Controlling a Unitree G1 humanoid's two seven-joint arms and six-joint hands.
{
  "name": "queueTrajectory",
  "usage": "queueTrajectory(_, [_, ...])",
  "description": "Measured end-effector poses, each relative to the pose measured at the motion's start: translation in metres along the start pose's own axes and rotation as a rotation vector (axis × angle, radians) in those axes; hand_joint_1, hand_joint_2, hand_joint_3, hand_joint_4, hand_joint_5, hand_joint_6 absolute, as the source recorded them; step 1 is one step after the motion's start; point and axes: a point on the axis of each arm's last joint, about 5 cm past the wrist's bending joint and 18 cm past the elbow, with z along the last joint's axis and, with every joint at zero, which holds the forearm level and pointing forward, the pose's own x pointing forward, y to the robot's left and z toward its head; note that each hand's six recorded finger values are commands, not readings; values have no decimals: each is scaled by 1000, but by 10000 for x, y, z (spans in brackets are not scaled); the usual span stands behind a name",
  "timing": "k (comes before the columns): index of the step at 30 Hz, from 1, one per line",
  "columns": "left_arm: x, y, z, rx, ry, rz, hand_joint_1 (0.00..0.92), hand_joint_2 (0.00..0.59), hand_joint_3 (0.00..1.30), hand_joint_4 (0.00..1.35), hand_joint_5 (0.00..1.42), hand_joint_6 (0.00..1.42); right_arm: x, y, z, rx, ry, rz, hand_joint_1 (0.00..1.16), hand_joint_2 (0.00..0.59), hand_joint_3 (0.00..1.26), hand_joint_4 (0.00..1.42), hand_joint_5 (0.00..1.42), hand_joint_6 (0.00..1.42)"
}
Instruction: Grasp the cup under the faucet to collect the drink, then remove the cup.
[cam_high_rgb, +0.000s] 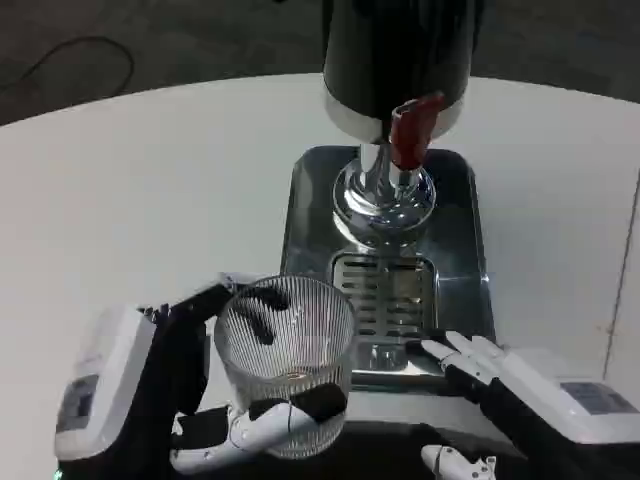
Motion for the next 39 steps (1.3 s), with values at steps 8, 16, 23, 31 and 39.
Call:
queueTrajectory(8, [0, 3, -2, -4, 1, 3, 538, 29, 992, 1189, 1387, 1424, 6, 14, 10, 5, -1, 8, 181, 424, 86, 0, 0, 0])
queueTrajectory(16, [-1, 9, -5, -10, 4, 7, 538, 29, 992, 1189, 1387, 1424, 7, 18, 11, 5, 1, 9, 181, 424, 86, 0, 0, 0])
queueTrajectory(23, [2, 3, -7, -12, 4, 5, 538, 29, 992, 1189, 1387, 1424, -8, 24, 12, 7, 5, 11, 181, 424, 87, 0, 0, 0])
queueTrajectory(31, [141, -32, -1, -22, -39, 16, 542, 31, 992, 1189, 1387, 1424, -71, 8, 2, 4, 25, -2, 180, 423, 94, 0, 0, 0])
queueTrajectory(39, [240, -89, -44, -32, -46, 25, 541, 30, 992, 1189, 1387, 1424, -142, -6, -4, 3, 45, -14, 179, 423, 94, 0, 0, 0])
